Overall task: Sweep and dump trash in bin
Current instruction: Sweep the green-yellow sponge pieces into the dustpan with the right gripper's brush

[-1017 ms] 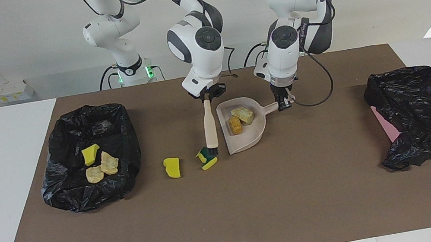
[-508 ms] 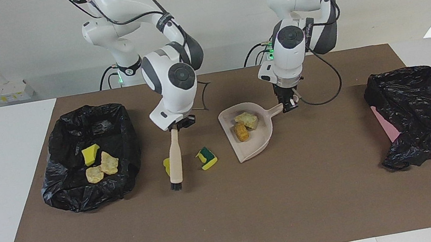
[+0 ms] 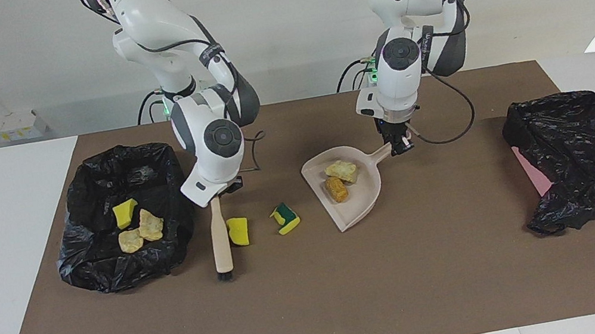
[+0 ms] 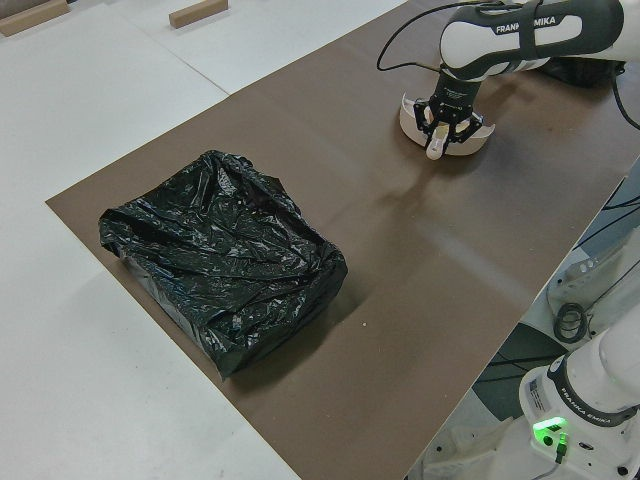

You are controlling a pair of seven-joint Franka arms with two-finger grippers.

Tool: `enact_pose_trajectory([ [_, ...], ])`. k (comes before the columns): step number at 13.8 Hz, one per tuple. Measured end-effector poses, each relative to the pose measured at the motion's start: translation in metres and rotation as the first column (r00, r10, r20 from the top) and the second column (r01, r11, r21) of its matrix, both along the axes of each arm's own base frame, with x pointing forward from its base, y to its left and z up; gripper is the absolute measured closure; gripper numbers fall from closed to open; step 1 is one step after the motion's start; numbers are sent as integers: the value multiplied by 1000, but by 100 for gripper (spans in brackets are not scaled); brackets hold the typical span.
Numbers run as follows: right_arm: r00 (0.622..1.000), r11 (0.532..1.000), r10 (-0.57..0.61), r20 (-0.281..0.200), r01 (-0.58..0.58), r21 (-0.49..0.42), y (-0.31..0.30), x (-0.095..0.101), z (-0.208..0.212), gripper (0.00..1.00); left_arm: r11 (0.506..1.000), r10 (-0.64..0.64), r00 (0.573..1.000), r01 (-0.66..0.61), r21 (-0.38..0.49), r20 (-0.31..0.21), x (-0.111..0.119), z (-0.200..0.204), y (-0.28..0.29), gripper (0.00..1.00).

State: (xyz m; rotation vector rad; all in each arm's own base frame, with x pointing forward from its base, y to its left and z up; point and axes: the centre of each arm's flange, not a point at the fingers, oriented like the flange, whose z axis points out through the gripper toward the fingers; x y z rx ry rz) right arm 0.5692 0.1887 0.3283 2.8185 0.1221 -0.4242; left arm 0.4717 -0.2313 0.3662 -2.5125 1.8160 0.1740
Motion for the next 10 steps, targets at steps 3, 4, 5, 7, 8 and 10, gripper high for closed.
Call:
enact_pose_trajectory([
  [3, 999, 997, 24, -37, -21, 76, 30, -11, -3, 74, 999, 37, 999, -37, 14, -10, -5, 1, -8, 68],
  [4, 998, 994, 44, -47, -39, 104, 43, -16, -2, 74, 999, 44, 999, -44, 15, -10, -6, 1, -9, 68],
  [5, 996, 989, 64, -57, -55, 136, 58, -21, -2, 74, 999, 47, 999, -47, 16, -10, -7, 1, -10, 68],
  [7, 993, 978, 89, -74, -73, 195, 84, -33, -2, 74, 999, 50, 999, -49, 16, -9, -7, 1, -11, 68],
  [8, 991, 969, 101, -88, -79, 234, 97, -39, -1, 74, 999, 50, 999, -50, 16, -9, -7, 1, -11, 68],
  [10, 986, 953, 128, -106, -92, 290, 127, -55, 3, 74, 999, 50, 999, -50, 16, -8, -8, 0, -13, 68],
])
